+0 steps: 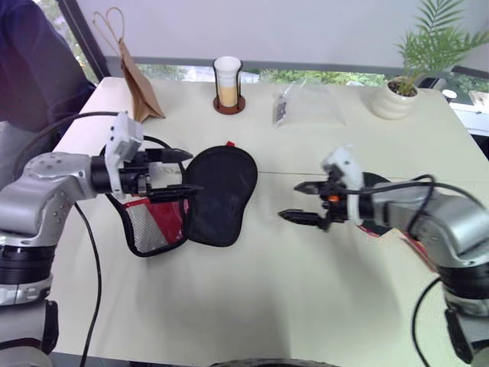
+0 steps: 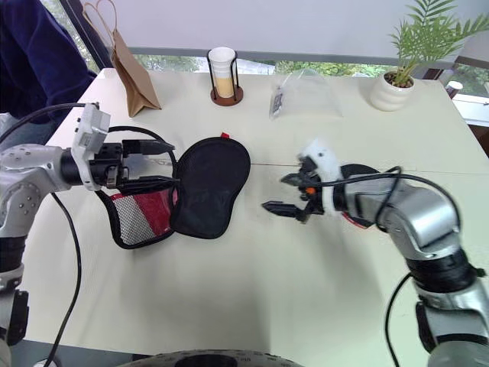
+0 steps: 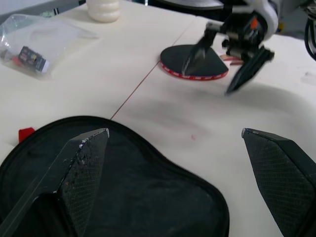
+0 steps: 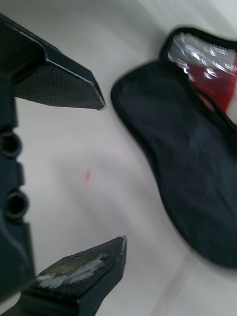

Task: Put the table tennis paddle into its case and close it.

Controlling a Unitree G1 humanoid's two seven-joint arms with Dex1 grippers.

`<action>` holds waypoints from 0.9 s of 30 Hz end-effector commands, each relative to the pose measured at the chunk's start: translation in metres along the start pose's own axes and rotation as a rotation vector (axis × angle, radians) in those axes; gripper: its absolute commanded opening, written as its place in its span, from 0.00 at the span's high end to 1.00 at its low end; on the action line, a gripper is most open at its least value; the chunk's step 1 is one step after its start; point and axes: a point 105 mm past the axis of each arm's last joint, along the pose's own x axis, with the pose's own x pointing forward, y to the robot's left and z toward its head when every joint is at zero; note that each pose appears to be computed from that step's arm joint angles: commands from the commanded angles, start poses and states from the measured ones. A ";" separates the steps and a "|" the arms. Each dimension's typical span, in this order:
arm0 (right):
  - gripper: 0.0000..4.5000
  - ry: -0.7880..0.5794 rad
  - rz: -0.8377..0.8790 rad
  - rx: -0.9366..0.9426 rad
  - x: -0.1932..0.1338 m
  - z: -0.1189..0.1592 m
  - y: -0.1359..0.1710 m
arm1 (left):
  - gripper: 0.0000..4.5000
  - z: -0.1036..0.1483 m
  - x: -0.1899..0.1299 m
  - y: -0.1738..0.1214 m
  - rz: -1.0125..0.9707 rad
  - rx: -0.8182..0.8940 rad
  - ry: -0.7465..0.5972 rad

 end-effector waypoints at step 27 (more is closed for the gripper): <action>0.74 0.151 0.003 -0.147 0.122 -0.012 0.015 | 0.00 0.007 -0.018 -0.011 0.085 0.047 0.012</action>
